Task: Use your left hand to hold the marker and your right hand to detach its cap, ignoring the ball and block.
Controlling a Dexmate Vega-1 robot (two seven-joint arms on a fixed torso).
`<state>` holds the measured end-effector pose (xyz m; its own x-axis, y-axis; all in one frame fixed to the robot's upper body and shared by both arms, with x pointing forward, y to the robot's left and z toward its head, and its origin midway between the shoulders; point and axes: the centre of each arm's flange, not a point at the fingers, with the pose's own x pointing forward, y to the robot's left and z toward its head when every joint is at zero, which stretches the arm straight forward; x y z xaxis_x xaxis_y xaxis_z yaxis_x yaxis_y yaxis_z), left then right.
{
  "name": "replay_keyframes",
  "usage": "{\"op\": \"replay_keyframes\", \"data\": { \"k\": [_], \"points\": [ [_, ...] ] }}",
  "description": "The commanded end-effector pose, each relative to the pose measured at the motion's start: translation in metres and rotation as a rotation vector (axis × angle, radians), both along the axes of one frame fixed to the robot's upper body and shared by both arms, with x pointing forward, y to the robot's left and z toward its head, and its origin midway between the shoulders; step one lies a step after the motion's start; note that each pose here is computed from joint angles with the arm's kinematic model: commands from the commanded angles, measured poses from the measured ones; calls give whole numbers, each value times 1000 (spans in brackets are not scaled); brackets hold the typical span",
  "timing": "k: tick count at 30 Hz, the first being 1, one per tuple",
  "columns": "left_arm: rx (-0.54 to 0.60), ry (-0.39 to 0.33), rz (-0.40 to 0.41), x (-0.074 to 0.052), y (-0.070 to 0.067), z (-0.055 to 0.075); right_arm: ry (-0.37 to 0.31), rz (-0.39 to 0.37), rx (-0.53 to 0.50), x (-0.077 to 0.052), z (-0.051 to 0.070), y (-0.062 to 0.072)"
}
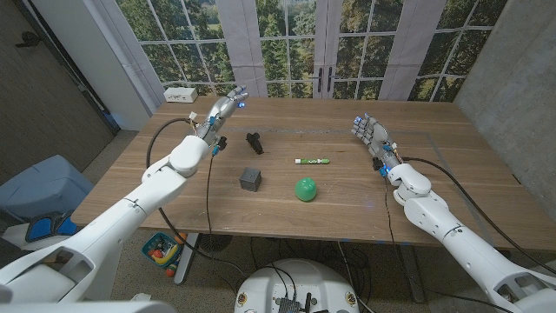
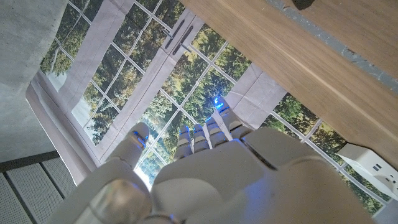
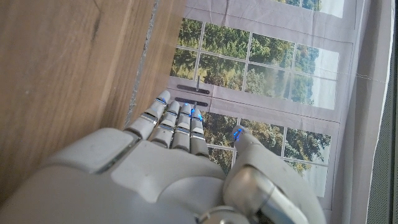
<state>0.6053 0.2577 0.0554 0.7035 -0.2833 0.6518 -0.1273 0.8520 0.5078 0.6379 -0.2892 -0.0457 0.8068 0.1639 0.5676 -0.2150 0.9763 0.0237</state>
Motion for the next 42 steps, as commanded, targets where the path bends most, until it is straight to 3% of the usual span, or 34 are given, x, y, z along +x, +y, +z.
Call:
{"op": "replay_keyframes", "data": {
  "k": [1,19,42],
  "points": [
    [158,-47,39,-1,-17,14,-21,-16,-1,-6,1,2],
    [376,-110,56,0,-46,33,-39,-45,1,-10,2,4],
    [604,-173,73,0,-77,44,-53,-69,15,-15,-1,5]
  ]
}}
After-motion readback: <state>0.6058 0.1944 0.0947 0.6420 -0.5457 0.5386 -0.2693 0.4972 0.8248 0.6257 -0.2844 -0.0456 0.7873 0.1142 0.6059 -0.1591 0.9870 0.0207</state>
